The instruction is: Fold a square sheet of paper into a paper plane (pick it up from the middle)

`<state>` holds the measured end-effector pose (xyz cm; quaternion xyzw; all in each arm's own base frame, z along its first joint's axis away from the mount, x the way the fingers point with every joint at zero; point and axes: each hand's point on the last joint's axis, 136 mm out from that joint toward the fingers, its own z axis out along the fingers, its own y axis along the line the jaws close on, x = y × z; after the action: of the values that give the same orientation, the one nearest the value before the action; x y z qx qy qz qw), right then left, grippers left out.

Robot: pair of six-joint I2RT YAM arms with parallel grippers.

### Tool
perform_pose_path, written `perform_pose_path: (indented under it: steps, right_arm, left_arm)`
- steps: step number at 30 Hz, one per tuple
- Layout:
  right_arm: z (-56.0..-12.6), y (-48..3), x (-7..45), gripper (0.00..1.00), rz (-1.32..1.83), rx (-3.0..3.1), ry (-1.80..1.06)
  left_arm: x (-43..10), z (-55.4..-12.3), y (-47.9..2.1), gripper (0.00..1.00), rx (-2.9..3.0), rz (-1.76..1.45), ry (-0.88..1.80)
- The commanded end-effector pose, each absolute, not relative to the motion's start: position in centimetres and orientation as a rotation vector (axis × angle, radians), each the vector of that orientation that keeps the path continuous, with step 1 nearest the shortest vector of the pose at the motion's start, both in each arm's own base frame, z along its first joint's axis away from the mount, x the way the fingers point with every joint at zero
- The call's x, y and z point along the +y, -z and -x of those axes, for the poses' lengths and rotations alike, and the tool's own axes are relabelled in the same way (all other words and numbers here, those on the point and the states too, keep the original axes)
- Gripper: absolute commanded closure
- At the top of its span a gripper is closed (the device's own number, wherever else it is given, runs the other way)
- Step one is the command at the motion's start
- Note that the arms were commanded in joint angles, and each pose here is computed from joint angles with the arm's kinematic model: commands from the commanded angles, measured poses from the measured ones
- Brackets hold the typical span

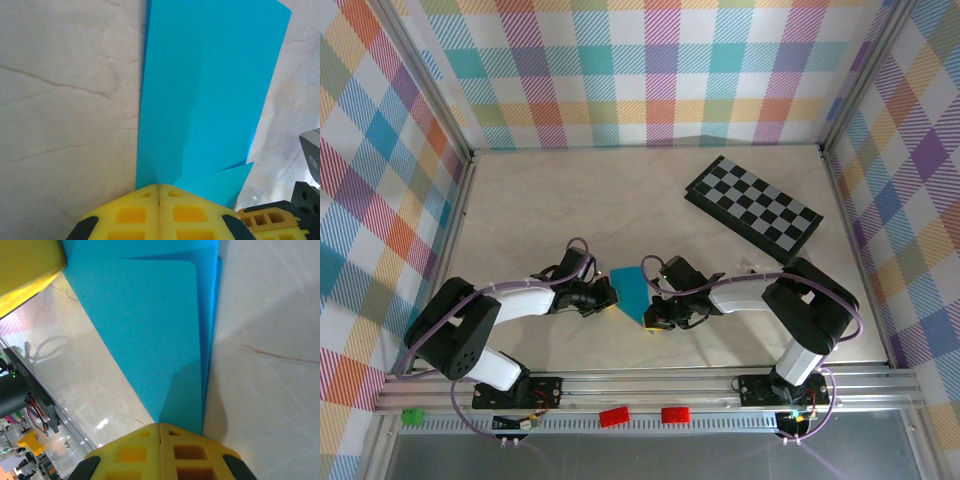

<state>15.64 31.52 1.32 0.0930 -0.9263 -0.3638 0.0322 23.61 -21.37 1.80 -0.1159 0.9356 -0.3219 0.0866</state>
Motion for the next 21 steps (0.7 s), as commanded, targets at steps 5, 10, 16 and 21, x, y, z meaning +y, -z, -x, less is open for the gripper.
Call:
perform_pose_path:
  steps: [5, 10, 16, 21]
  right_arm:
    - [-15.6, -0.5, 28.4, 0.96, -0.496, -2.943, 0.852]
    - [-17.6, -4.5, 30.0, 0.86, -0.663, -3.032, 1.046]
    - [-21.2, -5.1, 27.9, 0.78, -0.436, -3.182, 1.011]
    - [-22.1, -5.3, 29.7, 0.64, -0.373, -3.067, 1.233]
  left_arm:
    - [-18.6, -24.5, -2.9, 0.93, 2.696, 0.477, 0.829]
    - [-18.0, -24.4, -3.5, 0.92, 2.652, 0.464, 0.821]
    - [-19.2, -24.4, -4.0, 0.87, 2.631, 0.441, 0.929]
    - [-19.9, -24.8, -5.0, 0.76, 2.611, 0.425, 0.989]
